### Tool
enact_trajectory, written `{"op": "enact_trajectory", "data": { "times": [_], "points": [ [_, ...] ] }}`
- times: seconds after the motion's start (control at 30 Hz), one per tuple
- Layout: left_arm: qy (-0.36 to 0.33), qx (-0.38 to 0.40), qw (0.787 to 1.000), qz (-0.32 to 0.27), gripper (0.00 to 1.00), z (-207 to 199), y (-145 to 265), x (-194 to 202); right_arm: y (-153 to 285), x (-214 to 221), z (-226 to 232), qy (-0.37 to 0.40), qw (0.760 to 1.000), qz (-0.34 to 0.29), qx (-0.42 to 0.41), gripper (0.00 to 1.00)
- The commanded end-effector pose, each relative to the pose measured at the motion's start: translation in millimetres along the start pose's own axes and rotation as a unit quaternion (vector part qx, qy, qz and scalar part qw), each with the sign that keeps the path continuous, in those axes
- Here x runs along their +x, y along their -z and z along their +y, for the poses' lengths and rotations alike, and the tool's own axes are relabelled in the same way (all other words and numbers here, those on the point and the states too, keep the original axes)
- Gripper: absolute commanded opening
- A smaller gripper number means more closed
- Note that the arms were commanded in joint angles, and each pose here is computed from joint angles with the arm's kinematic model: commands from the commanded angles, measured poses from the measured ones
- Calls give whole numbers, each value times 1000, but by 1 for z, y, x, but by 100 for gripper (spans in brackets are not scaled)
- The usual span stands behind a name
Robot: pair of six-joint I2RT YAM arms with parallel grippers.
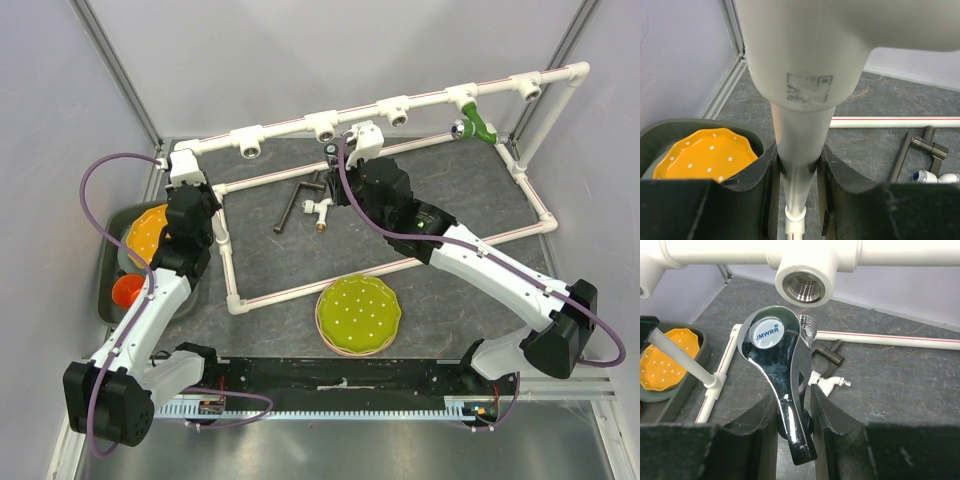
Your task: Install the water faucets
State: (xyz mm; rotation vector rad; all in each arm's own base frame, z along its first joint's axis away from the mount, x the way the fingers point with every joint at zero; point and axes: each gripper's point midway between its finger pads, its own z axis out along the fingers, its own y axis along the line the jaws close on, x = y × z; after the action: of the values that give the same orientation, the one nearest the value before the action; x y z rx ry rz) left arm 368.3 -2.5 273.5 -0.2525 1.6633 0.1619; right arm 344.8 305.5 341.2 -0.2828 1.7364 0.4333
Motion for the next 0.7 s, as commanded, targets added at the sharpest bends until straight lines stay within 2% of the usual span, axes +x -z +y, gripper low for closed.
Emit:
{"op": "enact_trajectory", "data": {
  "times": [0.0, 0.3, 0.67],
  "points": [
    [48, -14, 999, -18, 2, 3, 7, -19, 9, -55, 8, -30, 996, -79, -22, 0],
    [47, -11, 999, -16, 2, 2, 6, -19, 13, -65, 5, -46, 993, -102, -23, 0],
    [49, -9, 999, -16, 2, 1, 7, -20, 0, -60, 1, -47, 994, -102, -11, 0]
  ]
}}
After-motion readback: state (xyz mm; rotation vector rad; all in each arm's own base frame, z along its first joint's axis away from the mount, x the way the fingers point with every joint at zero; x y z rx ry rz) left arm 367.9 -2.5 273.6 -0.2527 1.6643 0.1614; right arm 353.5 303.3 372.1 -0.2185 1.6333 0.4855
